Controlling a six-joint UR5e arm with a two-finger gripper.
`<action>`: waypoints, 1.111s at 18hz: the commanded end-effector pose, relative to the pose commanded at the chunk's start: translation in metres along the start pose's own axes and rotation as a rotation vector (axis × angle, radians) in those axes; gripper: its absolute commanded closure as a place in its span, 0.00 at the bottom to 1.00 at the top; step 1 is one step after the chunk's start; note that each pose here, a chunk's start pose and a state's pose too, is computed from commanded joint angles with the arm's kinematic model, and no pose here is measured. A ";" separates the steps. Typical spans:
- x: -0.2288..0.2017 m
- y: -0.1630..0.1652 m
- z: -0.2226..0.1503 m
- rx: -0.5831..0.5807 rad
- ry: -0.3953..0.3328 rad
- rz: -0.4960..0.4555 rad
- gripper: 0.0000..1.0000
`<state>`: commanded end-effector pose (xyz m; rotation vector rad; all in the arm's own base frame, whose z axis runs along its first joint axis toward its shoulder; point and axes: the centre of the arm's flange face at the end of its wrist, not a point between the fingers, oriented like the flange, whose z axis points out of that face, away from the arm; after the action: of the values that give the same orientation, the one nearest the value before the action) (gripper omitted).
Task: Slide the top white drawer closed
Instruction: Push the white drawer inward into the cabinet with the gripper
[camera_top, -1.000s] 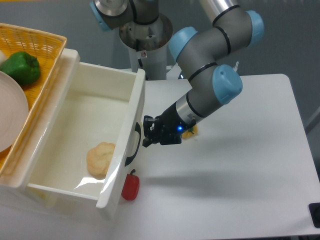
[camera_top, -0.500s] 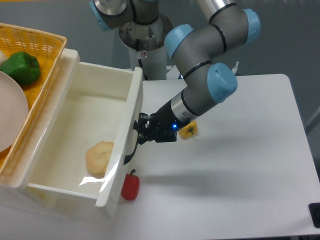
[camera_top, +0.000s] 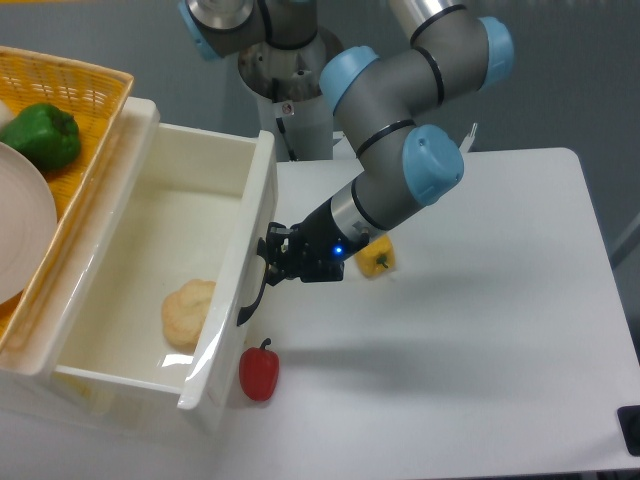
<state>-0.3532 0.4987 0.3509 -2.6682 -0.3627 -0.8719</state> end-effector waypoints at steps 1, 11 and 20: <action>0.002 0.000 -0.001 0.000 -0.001 0.001 1.00; 0.033 -0.008 0.021 -0.033 0.013 0.042 1.00; 0.062 -0.013 0.042 -0.055 0.027 0.067 1.00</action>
<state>-0.2871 0.5350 0.3593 -2.6985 -0.2449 -0.9092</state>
